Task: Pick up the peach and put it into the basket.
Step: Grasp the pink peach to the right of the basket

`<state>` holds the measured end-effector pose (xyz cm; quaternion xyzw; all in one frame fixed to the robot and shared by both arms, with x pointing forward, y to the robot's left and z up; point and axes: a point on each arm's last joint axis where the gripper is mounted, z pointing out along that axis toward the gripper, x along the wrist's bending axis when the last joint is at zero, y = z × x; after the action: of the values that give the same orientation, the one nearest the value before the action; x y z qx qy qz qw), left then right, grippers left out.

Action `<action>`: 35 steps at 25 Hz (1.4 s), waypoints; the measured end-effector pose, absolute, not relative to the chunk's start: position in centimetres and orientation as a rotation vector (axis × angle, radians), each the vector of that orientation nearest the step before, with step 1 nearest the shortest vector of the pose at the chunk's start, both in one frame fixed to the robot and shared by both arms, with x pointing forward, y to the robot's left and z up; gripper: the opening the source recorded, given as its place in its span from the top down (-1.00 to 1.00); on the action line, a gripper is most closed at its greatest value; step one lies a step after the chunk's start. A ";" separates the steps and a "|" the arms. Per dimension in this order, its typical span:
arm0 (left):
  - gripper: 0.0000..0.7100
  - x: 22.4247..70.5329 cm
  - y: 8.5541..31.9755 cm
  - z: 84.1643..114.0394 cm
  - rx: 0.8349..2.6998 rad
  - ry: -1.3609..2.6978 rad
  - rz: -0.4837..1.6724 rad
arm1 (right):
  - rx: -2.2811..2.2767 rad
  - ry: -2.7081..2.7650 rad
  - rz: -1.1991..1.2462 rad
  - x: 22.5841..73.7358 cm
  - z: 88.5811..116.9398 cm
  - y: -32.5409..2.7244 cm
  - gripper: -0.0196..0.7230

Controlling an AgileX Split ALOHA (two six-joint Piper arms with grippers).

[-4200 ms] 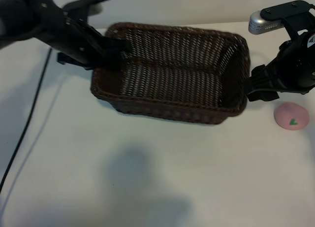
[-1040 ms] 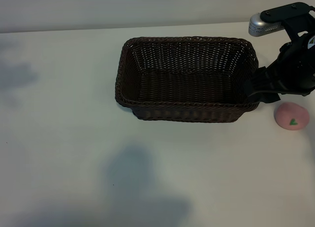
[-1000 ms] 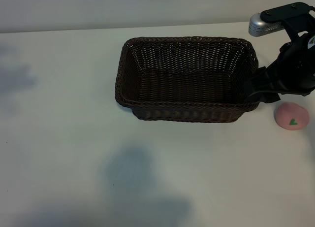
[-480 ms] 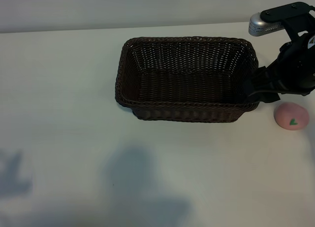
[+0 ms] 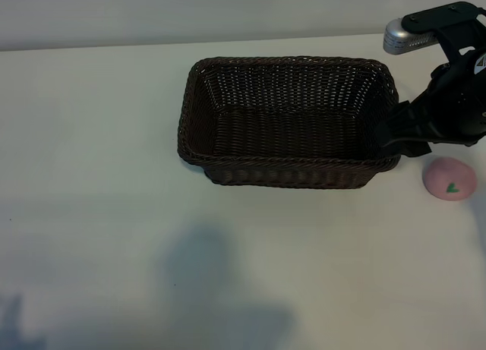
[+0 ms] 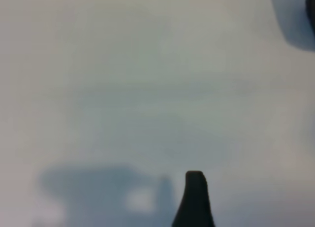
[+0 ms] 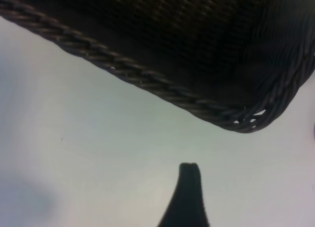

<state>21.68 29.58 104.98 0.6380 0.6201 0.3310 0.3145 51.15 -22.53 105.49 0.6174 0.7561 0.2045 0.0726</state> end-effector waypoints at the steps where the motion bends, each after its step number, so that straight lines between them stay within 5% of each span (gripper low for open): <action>1: -0.67 21.8 29.6 104.6 1.684 1.651 0.858 | 1.854 2.270 0.616 51.2 105.5 -22.5 -0.65; 11: -0.67 22.4 29.7 104.0 1.653 1.667 0.862 | 1.788 2.182 0.606 52.3 105.3 -23.0 -0.65; 27: -0.65 22.5 29.7 104.0 1.645 1.661 0.870 | 2.178 1.918 0.296 57.4 96.2 -31.4 -0.65; 35: -0.65 22.5 29.7 104.0 1.645 1.661 0.870 | 2.261 1.977 0.266 57.8 93.2 -31.4 -0.65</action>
<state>22.55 29.73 104.04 0.6252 0.6313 0.3307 0.3182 57.81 -31.41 93.23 0.7483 0.6544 0.0881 0.0634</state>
